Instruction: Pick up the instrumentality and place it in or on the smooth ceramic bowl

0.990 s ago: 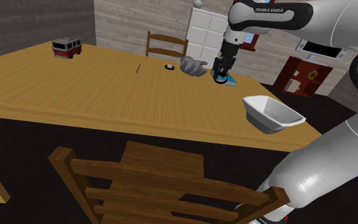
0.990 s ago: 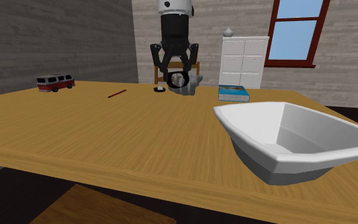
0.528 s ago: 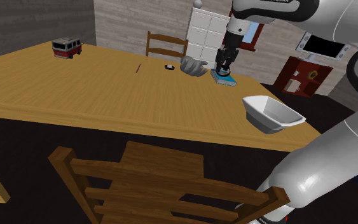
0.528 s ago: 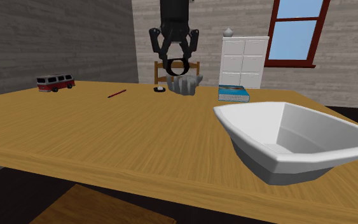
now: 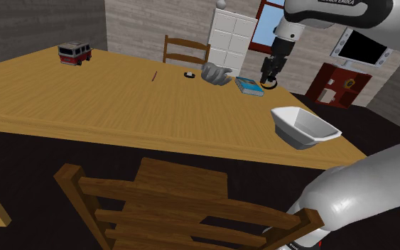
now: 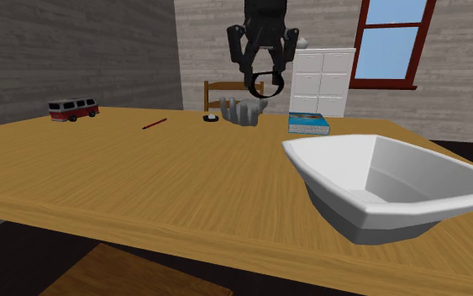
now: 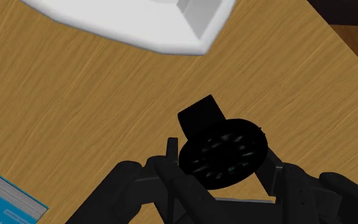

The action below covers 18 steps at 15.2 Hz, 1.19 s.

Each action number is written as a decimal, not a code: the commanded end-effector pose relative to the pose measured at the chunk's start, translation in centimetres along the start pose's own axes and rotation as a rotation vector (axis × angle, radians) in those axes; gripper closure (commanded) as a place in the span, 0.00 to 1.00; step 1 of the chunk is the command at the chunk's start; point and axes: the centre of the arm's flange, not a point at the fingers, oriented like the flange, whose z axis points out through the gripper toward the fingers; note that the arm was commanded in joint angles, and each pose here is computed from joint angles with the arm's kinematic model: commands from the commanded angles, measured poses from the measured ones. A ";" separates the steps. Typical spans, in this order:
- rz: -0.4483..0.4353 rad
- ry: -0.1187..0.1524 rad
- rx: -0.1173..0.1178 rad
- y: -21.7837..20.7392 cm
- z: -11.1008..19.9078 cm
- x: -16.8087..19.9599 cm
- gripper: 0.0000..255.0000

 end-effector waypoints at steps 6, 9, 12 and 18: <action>-0.001 0.000 0.000 3.9 -0.4 -8.3 1.00; -0.001 0.000 0.000 5.6 -0.6 -11.8 1.00; -0.001 0.000 0.000 7.4 -0.8 -15.4 1.00; -0.001 0.000 0.000 8.9 0.6 -18.6 1.00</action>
